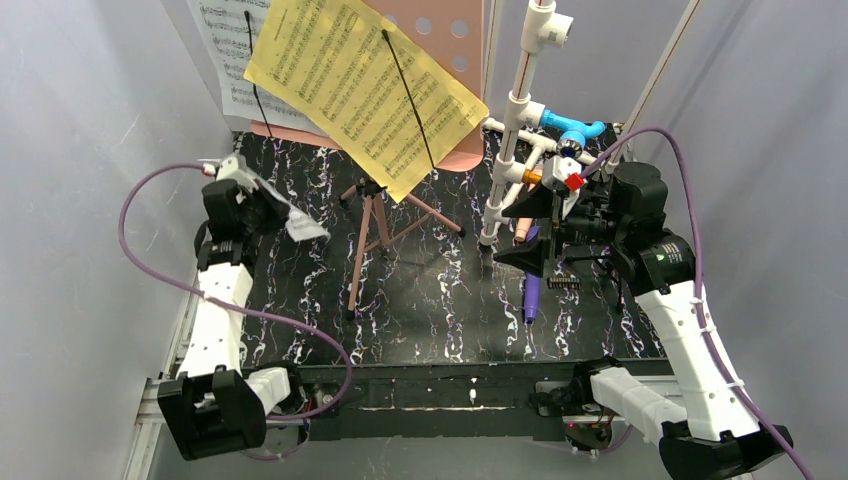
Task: Pack up the instrument practice props
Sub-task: Place the sheet music at the center of the board.
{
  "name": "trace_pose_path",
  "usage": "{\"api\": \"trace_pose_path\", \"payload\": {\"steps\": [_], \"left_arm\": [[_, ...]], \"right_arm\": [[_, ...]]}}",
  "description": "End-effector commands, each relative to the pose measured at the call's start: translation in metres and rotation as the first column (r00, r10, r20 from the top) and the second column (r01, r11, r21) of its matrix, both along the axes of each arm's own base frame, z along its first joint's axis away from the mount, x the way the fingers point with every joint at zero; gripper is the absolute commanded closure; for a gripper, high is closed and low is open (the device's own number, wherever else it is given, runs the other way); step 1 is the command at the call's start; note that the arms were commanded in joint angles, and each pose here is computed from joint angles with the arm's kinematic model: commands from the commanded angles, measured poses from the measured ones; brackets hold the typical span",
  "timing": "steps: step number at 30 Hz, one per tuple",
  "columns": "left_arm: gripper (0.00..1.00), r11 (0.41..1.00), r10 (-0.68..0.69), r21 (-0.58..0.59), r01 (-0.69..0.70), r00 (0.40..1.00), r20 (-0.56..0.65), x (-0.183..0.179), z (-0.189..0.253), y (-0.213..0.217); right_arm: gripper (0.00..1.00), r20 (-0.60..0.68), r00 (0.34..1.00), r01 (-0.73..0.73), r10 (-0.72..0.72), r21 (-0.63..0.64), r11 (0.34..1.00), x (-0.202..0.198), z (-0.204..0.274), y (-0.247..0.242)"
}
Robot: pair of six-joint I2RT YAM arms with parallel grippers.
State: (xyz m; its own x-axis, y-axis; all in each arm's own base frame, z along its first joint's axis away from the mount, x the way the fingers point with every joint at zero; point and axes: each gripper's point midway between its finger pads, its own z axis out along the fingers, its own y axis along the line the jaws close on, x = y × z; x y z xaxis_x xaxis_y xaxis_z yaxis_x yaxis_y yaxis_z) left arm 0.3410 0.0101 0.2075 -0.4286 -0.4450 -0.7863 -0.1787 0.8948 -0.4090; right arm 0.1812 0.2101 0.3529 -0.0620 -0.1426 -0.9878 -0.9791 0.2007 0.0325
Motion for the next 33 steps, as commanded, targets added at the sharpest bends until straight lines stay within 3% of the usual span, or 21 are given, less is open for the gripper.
{"api": "trace_pose_path", "payload": {"steps": [1, 4, 8, 12, 16, 23, 33], "left_arm": [[1.0, 0.965, -0.256, 0.003, 0.262, 0.937, 0.239, 0.022, 0.08, -0.037], [1.0, 0.964, -0.263, 0.036, 0.262, 0.929, 0.262, 0.019, 0.087, -0.032], [1.0, 0.967, -0.253, 0.075, 0.242, 0.939, 0.231, 0.011, 0.057, -0.014], [1.0, 0.99, -0.144, 0.02, 0.142, 0.985, 0.099, 0.008, -0.003, 0.013], [1.0, 0.99, -0.013, -0.143, -0.002, 0.994, -0.106, 0.008, -0.06, 0.04], [1.0, 0.929, 0.029, -0.339, -0.152, 0.939, -0.343, 0.026, -0.115, 0.071], [1.0, 0.912, 0.073, -0.297, -0.284, 0.824, -0.562, 0.032, -0.159, 0.099]], "right_arm": [[0.0, 0.028, 1.0, -0.007, 0.007, -0.005, 1.0, -0.005, 0.0, -0.001], [0.0, 0.032, 0.999, -0.005, 0.005, -0.008, 1.0, -0.005, -0.001, -0.002], [0.0, 0.03, 1.0, -0.006, 0.006, -0.012, 1.0, -0.006, -0.004, -0.002], [0.0, 0.027, 1.0, -0.009, 0.009, -0.012, 1.0, -0.007, -0.004, -0.002], [0.0, 0.031, 0.999, -0.01, 0.01, -0.012, 1.0, -0.008, -0.003, -0.003], [0.0, 0.029, 1.0, -0.013, 0.013, -0.012, 1.0, -0.011, -0.004, -0.003], [0.0, 0.019, 1.0, -0.013, 0.013, -0.015, 1.0, -0.01, -0.007, -0.003]]}}
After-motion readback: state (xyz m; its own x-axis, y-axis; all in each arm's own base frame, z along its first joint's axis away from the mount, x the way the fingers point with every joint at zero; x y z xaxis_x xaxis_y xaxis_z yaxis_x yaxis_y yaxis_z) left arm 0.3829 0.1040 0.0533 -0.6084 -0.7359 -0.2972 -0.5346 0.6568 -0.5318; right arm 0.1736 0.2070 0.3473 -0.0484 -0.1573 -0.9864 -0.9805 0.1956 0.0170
